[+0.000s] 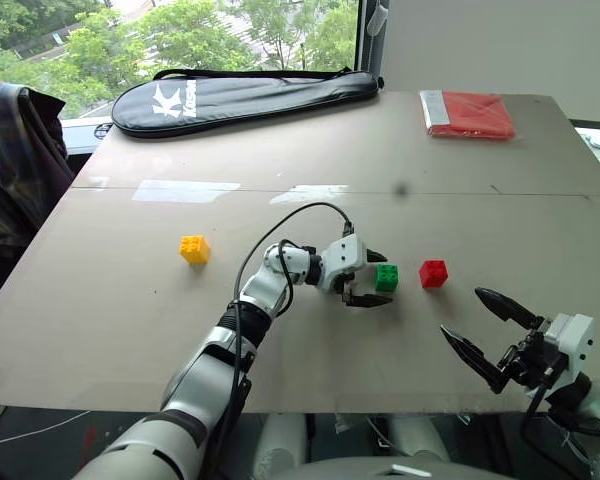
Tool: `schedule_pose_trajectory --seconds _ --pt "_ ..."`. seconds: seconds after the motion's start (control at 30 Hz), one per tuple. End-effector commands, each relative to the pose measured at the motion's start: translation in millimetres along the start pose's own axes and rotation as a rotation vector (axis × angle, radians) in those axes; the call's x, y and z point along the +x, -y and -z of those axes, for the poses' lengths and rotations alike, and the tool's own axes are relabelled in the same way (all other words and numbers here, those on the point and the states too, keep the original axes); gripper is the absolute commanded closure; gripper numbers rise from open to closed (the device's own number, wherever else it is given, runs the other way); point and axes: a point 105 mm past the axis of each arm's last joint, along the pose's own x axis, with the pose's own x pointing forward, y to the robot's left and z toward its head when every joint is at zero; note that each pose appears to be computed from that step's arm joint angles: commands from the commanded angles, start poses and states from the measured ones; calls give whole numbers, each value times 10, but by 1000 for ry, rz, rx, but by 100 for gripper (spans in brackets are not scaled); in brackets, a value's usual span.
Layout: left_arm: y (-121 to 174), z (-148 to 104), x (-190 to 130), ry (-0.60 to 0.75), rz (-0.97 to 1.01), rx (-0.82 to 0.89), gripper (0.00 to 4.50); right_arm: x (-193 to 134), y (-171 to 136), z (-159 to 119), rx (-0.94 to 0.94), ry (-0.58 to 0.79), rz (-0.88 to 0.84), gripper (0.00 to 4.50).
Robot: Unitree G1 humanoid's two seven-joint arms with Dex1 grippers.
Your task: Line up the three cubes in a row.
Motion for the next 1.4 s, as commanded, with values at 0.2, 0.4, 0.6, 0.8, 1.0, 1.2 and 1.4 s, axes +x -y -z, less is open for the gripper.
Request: schedule_pose_trajectory --seconds 0.2,0.4,0.6,0.8,1.0,1.2,1.4 --pt "-128 -544 -494 250 -225 25 10 148 -72 -245 -22 104 -87 0" --pt "299 -730 -966 396 -387 -147 10 328 -169 -286 9 140 -200 0" --pt "564 -718 -1349 389 -640 -205 10 463 -208 -331 32 170 -292 0" --pt "658 -333 -1919 258 -1355 -243 10 556 -220 -294 44 173 -378 0" --pt "708 -21 -2126 64 -1651 -249 10 561 -191 -267 45 170 -395 0" --pt "587 194 -2162 -32 -1665 -269 10 529 -188 -220 39 152 -400 0" --pt "357 438 -2411 -135 -1689 -299 10 526 -225 -221 30 151 -369 0"
